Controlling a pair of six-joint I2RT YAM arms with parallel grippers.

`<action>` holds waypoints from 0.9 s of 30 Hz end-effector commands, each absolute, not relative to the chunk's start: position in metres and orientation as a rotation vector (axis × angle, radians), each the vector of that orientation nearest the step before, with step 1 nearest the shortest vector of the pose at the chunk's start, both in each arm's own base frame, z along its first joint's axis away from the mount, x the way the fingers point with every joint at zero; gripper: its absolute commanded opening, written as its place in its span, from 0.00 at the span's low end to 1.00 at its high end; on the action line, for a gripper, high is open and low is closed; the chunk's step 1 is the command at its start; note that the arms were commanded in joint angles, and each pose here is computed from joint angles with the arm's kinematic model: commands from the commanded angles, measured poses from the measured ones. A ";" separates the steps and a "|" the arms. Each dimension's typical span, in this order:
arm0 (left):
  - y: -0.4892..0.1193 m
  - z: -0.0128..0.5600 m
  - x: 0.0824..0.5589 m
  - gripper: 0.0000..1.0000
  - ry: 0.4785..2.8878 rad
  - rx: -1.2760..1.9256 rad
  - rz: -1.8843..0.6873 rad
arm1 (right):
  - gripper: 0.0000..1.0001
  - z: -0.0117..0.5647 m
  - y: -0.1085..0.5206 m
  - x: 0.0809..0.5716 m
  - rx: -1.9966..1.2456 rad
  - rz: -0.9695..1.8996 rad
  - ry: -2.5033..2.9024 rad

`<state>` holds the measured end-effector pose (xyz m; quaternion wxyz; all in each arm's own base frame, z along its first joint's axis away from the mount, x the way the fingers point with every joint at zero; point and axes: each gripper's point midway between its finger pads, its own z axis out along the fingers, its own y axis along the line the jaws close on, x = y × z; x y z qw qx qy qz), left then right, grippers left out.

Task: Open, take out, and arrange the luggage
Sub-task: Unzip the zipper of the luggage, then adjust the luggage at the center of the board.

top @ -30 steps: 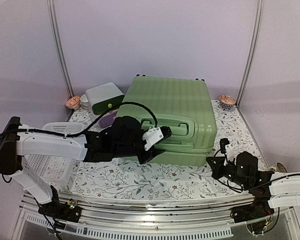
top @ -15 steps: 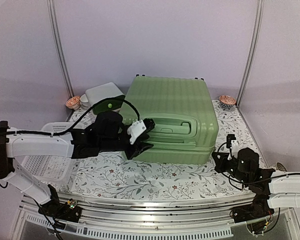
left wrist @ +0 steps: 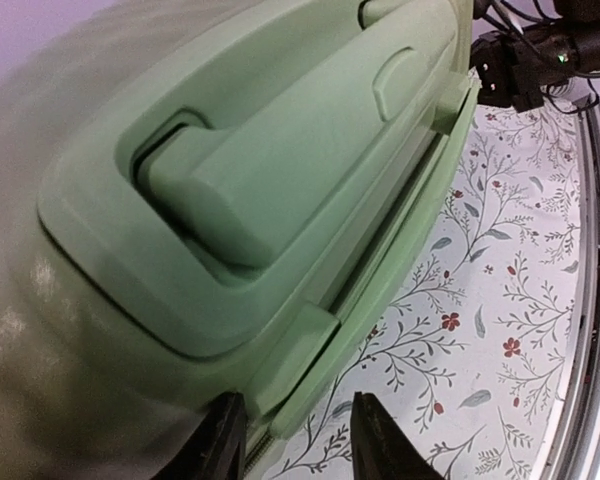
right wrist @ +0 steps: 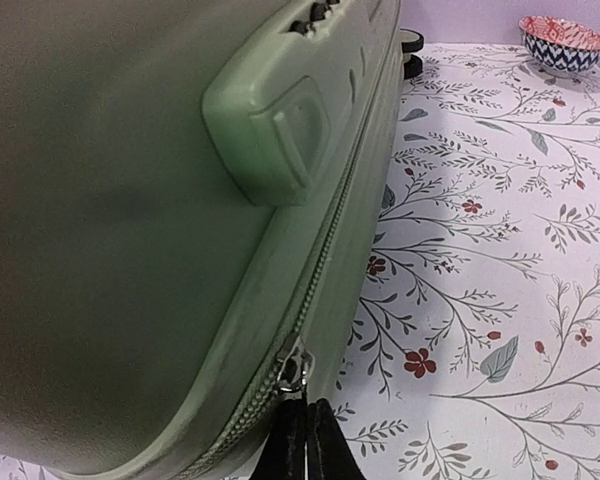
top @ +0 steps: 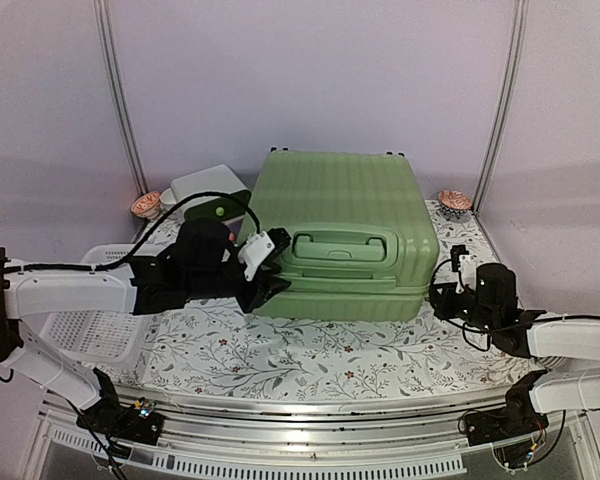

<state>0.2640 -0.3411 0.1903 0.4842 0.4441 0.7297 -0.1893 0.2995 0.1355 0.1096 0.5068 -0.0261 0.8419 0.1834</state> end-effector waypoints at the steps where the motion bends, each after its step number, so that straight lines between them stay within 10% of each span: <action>1: -0.300 0.153 0.275 0.39 1.962 1.016 -0.333 | 0.03 0.137 0.129 0.317 -0.087 0.401 1.948; 14: -0.294 0.229 0.265 0.48 1.878 0.816 -0.564 | 0.31 0.167 0.109 0.323 0.006 0.395 1.921; 24: -0.225 0.266 0.305 0.97 1.951 0.349 -0.617 | 0.65 0.204 0.091 0.334 0.084 0.433 1.933; 27: -0.206 0.275 0.313 0.98 1.932 0.249 -0.629 | 0.70 0.215 0.095 0.340 0.082 0.569 1.953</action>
